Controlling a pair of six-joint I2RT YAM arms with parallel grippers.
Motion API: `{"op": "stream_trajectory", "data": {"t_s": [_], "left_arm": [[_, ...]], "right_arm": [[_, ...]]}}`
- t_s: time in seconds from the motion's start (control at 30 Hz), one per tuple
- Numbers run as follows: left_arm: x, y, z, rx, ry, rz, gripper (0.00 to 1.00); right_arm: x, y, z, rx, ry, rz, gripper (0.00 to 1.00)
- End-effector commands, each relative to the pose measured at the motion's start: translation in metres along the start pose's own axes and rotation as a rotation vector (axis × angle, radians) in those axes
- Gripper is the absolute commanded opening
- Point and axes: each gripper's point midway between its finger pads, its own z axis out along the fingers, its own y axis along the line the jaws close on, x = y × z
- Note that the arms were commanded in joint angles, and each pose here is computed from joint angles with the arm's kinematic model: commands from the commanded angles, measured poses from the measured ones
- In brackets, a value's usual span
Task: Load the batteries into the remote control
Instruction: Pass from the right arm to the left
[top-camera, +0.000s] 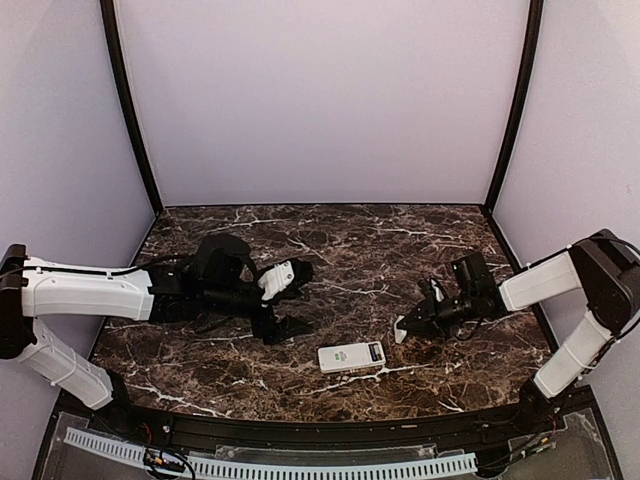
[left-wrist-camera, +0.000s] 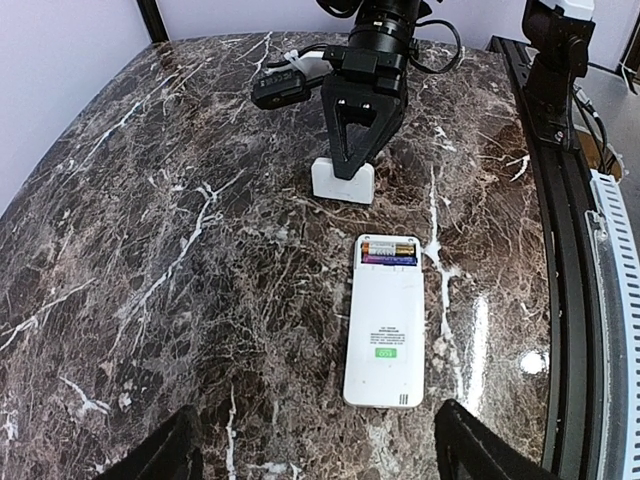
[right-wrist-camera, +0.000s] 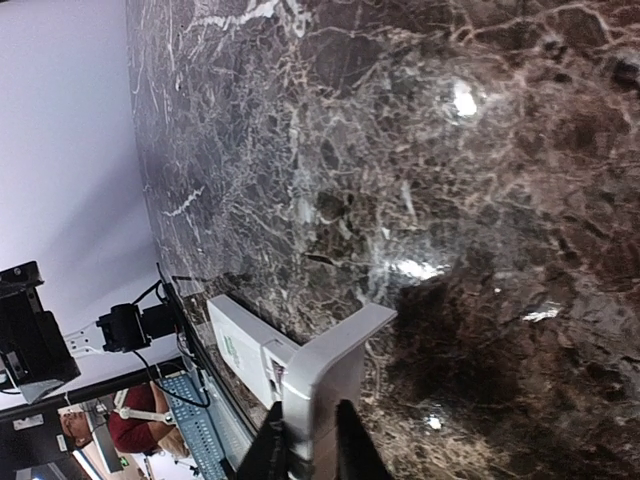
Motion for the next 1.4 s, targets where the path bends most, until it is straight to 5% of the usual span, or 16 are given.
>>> {"op": "stream_trajectory", "data": {"t_s": [0.0,1.07,1.37], "left_arm": [[0.007,0.000,-0.003,-0.005,0.018,0.015,0.79],[0.004,0.000,-0.011,-0.018,0.008,0.037,0.81],[0.001,0.002,-0.012,-0.028,-0.003,0.043,0.81]], "right_arm": [[0.000,-0.015,-0.004,0.060,-0.032,0.023,0.21],[-0.011,-0.063,-0.059,0.441,-0.235,0.140,0.57],[-0.028,-0.012,-0.045,0.232,-0.197,0.047,0.24]]}}
